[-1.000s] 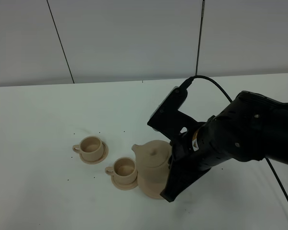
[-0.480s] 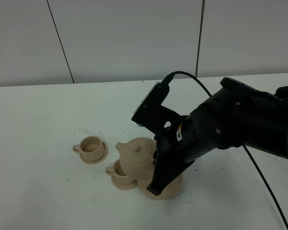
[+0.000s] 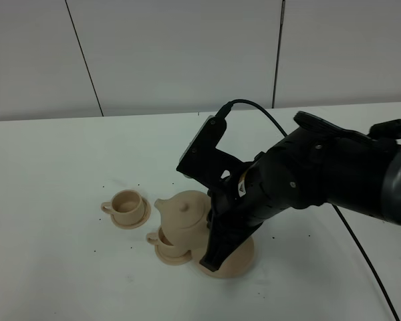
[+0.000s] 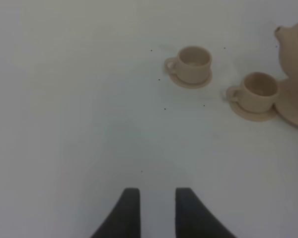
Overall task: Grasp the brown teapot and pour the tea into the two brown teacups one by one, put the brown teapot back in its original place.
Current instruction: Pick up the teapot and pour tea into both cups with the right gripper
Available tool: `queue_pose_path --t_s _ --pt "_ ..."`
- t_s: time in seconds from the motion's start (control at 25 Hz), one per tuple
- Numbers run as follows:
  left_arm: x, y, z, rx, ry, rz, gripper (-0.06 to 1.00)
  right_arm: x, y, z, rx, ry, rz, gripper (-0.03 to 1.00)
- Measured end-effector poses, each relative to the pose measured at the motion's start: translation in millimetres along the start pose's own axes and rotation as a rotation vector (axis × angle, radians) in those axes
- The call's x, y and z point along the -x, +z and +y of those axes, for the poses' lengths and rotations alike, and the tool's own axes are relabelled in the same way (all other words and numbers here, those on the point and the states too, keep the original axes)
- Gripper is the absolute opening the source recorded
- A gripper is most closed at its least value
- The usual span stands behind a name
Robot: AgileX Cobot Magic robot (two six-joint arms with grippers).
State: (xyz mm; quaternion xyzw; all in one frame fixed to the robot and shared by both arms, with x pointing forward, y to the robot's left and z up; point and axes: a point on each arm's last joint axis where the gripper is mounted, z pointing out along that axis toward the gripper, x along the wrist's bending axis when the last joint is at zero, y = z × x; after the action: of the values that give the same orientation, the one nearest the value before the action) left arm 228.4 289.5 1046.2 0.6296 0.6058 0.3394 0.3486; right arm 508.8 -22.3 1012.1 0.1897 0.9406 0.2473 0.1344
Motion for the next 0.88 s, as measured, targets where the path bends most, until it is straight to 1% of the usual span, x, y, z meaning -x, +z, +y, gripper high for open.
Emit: queue_pose_path --t_s 0.16,0.48,0.88 --pt "0.0 0.0 0.0 0.000 0.000 0.000 0.24 2.7 8.3 5.7 0.000 -0.016 0.000 0.10" --pt "0.0 0.0 0.0 0.000 0.000 0.000 0.24 7.2 11.8 19.5 0.043 -0.051 -0.006 0.10" --pt "0.0 0.0 0.0 0.000 -0.001 0.000 0.24 10.6 29.0 26.4 0.042 -0.098 -0.004 0.10"
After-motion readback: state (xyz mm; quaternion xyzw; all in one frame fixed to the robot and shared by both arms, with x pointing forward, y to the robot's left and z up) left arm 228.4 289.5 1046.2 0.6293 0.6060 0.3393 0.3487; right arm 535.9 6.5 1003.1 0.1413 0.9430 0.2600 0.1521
